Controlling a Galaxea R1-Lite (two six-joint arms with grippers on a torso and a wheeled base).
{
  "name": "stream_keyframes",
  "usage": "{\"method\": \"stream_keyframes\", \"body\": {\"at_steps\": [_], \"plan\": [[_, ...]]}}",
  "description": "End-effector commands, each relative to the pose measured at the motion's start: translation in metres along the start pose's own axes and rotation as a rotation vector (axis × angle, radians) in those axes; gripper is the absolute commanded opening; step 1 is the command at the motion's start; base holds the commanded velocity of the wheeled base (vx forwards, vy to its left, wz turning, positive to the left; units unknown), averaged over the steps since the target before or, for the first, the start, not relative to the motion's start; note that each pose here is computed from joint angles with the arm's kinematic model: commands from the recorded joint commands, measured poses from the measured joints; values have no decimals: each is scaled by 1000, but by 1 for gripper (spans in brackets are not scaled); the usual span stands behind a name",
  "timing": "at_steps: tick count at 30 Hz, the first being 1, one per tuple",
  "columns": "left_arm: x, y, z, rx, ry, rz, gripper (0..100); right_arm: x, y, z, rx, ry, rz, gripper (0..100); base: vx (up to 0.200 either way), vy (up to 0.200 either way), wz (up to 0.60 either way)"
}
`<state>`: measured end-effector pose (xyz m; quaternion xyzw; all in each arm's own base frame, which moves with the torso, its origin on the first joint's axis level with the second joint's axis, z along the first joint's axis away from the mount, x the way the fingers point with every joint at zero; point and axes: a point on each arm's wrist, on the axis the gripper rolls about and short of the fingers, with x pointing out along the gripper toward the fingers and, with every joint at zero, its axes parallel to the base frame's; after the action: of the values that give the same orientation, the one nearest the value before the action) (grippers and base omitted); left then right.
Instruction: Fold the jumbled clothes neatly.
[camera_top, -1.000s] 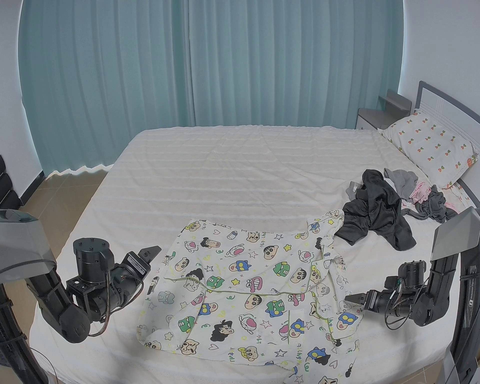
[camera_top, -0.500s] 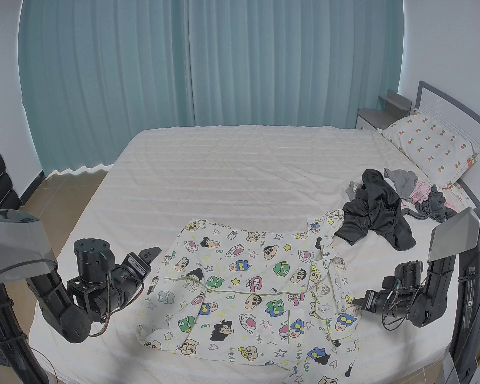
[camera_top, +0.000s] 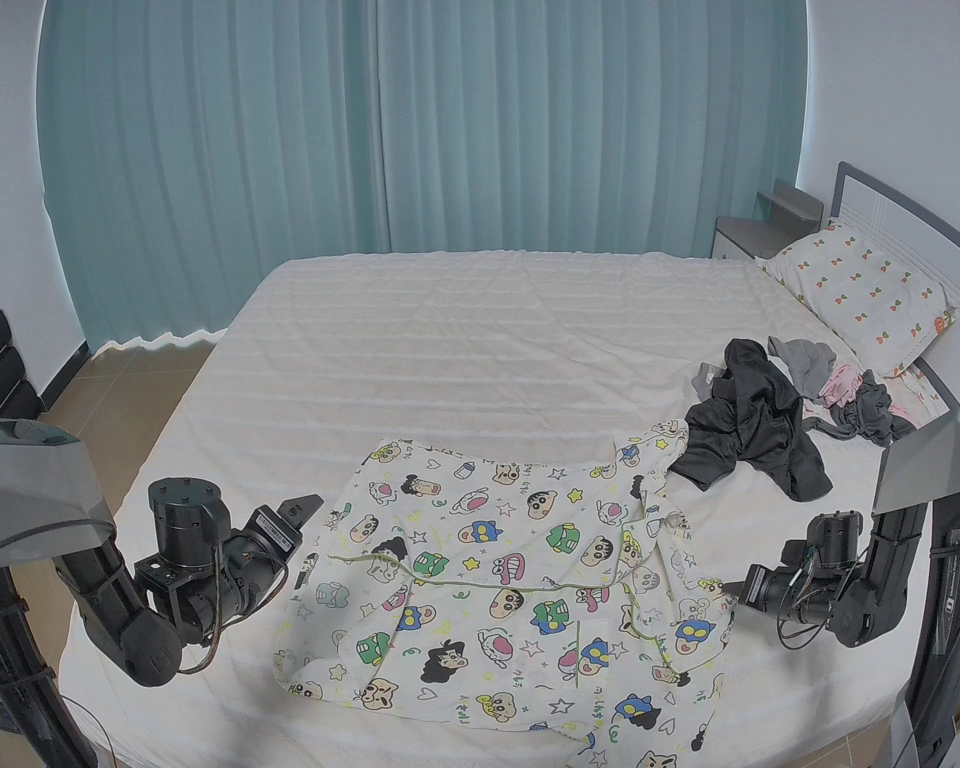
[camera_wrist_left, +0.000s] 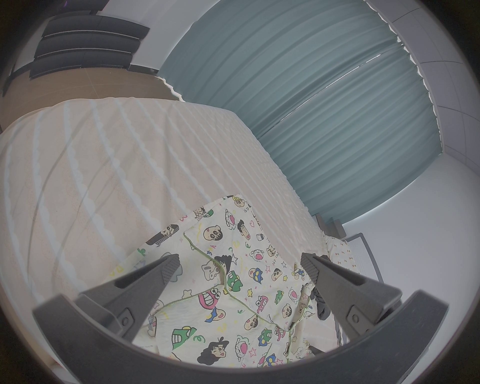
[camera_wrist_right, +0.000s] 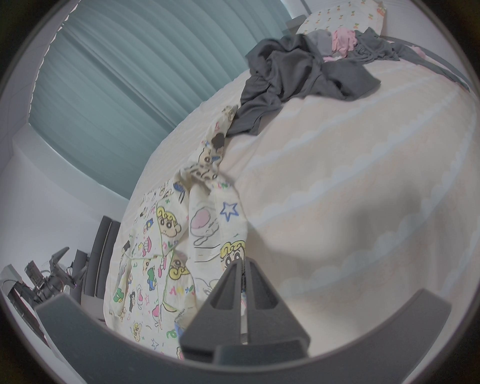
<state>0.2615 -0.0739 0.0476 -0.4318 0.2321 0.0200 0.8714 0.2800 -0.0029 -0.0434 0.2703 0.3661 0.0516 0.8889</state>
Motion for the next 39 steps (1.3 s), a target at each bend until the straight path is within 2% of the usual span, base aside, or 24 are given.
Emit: {"method": "stream_keyframes", "body": {"at_steps": [1, 3, 10, 18, 24, 28, 33, 34, 36, 39], "plan": [[0, 0, 0, 1, 0, 2, 100, -6, -9, 10, 7, -42, -22, 0, 0, 0, 0], [0, 0, 0, 1, 0, 2, 100, -6, -9, 10, 7, -42, -22, 0, 0, 0, 0], [4, 3, 0, 3, -28, 29, 100, -11, -29, 5, -112, -21, -101, 0, 0, 0, 0], [5, 4, -1, 3, -25, 34, 100, -19, -29, -5, -181, 17, -140, 0, 0, 0, 0], [5, 3, -1, 3, -27, 34, 100, -16, -32, 1, -194, -28, -231, 0, 0, 0, 0], [5, 3, -1, 3, -27, 34, 100, -17, -31, 1, -194, -29, -238, 0, 0, 0, 0], [5, 3, -1, 3, -27, 34, 100, -24, -28, 0, -194, 26, -249, 0, 0, 0, 0], [5, 3, -1, 4, -26, 33, 100, -26, -26, 0, -196, 38, -246, 100, 0, 0, 0], [5, 3, -1, 3, -27, 34, 100, -27, -24, 2, -197, 37, -240, 100, 0, 0, 0], [5, 3, -1, 3, -27, 34, 100, -24, -25, 11, -187, 9, -176, 100, 0, 0, 0]]}}
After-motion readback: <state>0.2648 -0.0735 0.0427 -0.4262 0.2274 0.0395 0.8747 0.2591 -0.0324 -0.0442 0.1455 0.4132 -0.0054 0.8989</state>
